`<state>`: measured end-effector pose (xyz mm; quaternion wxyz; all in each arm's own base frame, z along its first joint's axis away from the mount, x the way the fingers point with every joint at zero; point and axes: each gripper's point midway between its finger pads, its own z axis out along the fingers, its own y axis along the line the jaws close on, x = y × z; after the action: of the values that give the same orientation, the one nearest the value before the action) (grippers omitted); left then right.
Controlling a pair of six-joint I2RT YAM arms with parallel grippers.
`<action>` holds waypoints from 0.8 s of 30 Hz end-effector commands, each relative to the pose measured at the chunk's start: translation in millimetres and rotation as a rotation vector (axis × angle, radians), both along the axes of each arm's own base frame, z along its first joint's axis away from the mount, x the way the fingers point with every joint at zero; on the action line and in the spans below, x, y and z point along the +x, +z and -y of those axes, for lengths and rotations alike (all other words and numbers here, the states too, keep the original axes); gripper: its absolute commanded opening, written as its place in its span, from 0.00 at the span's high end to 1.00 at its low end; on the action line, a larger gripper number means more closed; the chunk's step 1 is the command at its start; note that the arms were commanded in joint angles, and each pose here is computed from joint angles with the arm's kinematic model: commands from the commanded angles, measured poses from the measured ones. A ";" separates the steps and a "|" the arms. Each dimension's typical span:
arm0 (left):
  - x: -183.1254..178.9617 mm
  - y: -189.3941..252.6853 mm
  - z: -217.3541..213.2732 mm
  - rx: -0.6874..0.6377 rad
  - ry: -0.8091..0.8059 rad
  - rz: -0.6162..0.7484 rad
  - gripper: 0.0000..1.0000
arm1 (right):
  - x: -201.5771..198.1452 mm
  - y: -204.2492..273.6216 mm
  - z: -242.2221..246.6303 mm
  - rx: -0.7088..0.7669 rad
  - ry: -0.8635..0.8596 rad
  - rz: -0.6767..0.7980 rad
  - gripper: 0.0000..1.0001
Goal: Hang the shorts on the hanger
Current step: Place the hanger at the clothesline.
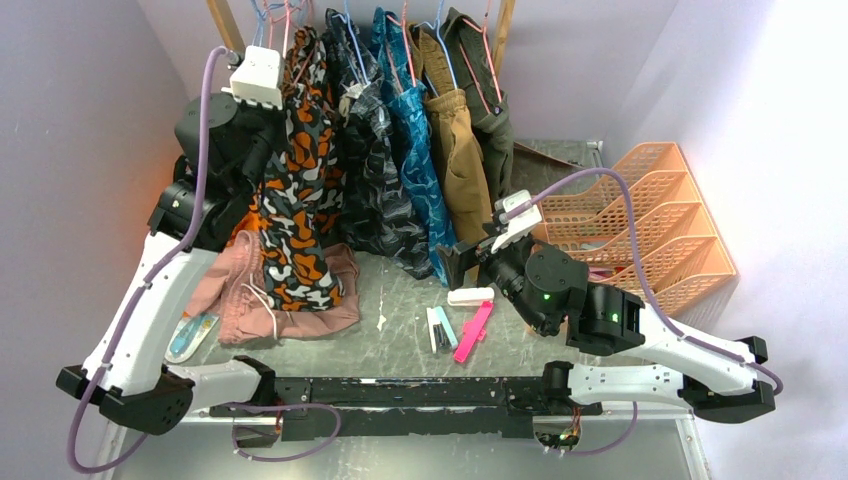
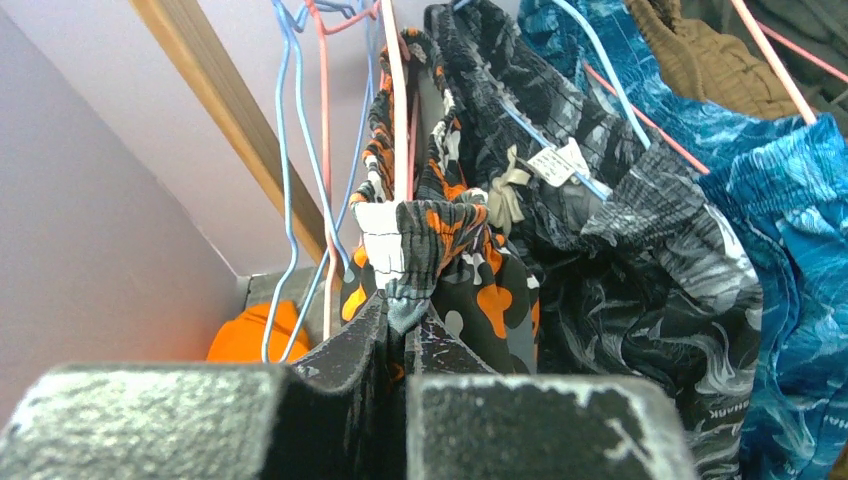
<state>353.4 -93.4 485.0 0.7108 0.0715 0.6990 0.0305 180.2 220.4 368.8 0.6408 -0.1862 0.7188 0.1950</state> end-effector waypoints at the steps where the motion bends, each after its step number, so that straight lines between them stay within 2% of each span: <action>1: -13.1 36.2 1.8 -0.042 -0.062 0.153 0.93 | 0.2 0.2 4.1 0.007 -0.007 0.003 0.04; 7: -34.0 64.3 -0.9 -0.064 -0.103 0.264 0.93 | 1.1 -0.8 4.4 0.009 -0.013 0.004 0.04; 15: -53.2 68.9 -2.7 -0.092 -0.140 0.342 0.93 | 2.3 -5.0 3.7 0.003 -0.021 0.003 0.04; 21: -37.8 61.8 1.1 -0.051 -0.124 0.290 0.93 | 2.4 -6.2 2.5 0.000 -0.021 0.001 0.04; 24: -24.1 51.1 -11.3 -0.026 -0.024 0.242 0.93 | 1.9 -7.1 3.3 0.002 -0.021 -0.002 0.04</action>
<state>322.2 -97.0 515.4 0.7758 0.0971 0.6233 -0.0143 180.9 219.4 363.1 0.6396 -0.1868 0.7213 0.1891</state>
